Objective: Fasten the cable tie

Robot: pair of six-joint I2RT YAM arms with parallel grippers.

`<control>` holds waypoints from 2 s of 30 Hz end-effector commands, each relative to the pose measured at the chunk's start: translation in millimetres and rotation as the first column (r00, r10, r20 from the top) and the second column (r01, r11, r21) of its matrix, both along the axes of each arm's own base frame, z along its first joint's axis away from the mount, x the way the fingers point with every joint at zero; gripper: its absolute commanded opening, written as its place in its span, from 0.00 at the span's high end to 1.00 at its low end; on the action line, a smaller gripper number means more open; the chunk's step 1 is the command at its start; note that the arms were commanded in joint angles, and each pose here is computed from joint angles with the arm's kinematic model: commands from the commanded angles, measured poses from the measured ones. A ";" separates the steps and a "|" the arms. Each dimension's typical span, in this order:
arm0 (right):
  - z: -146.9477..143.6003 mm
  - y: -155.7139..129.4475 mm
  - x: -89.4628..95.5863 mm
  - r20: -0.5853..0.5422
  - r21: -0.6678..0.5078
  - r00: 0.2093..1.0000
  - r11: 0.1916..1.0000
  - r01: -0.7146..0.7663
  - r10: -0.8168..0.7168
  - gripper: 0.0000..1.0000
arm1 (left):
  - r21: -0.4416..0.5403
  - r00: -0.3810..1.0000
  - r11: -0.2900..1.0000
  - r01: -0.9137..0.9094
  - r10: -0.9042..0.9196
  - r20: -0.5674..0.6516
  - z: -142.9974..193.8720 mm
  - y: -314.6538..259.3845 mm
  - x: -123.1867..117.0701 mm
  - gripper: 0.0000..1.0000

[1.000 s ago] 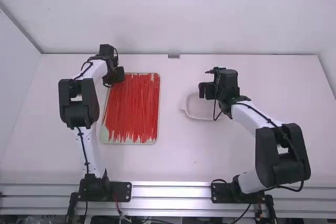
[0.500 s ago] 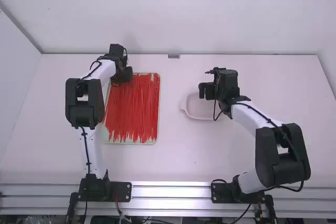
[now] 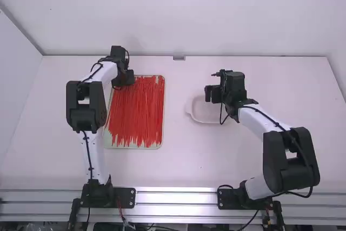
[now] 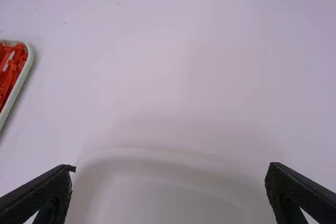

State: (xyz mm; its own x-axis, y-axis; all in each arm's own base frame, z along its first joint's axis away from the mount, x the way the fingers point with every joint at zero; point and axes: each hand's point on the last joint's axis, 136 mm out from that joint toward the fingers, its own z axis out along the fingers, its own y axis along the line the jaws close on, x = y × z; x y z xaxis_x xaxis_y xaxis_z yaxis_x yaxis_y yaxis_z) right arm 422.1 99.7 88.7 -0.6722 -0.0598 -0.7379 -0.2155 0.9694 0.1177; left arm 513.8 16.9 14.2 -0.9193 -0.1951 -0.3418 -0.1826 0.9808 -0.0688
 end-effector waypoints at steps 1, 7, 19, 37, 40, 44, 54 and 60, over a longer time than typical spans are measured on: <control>7.0 -1.1 8.1 0.018 0.000 1.000 1.000 0.008 -0.008 0.02 | 0.010 1.000 1.000 -0.011 0.011 -0.016 -2.9 5.6 -4.7 0.78; 6.2 -1.0 7.4 0.014 -0.001 1.000 1.000 0.007 -0.007 0.02 | 0.025 1.000 1.000 -0.016 0.016 -0.021 -3.2 8.3 -5.7 0.78; 6.1 -1.0 7.4 0.013 -0.001 1.000 1.000 0.007 -0.007 0.02 | 0.024 1.000 1.000 -0.015 0.016 -0.026 -3.9 8.1 -7.0 0.76; 5.9 -0.9 7.2 0.012 -0.001 1.000 1.000 0.007 -0.007 0.02 | 0.028 0.999 0.999 -0.020 0.021 -0.029 -11.4 6.9 -10.1 0.79; 5.9 -0.9 7.1 0.012 0.000 1.000 1.000 0.007 -0.007 0.02 | 0.029 0.999 0.999 -0.027 0.028 -0.030 -11.3 10.4 -10.4 0.79; 6.2 -0.9 7.4 0.014 0.000 1.000 1.000 0.007 -0.007 0.02 | 0.028 0.999 0.999 -0.033 0.034 -0.027 -11.1 13.4 -9.8 0.80; 6.3 -0.9 7.5 0.014 -0.001 1.000 1.000 0.007 -0.007 0.02 | 0.022 0.998 0.998 -0.052 0.053 -0.026 -11.0 17.2 -9.9 0.81; 6.3 -0.9 7.5 0.014 -0.001 1.000 1.000 0.007 -0.007 0.02 | 0.019 0.998 0.998 -0.061 0.061 -0.019 -10.5 17.5 -8.4 0.78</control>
State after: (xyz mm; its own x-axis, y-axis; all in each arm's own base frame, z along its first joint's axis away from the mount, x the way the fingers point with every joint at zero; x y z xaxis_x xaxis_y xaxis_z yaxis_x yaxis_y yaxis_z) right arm 421.5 99.6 88.0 -0.6750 -0.0604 -0.7353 -0.2150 0.9695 0.1178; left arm 509.0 30.7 6.5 -0.9126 -0.2317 -0.3370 -0.2282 0.9723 -0.0505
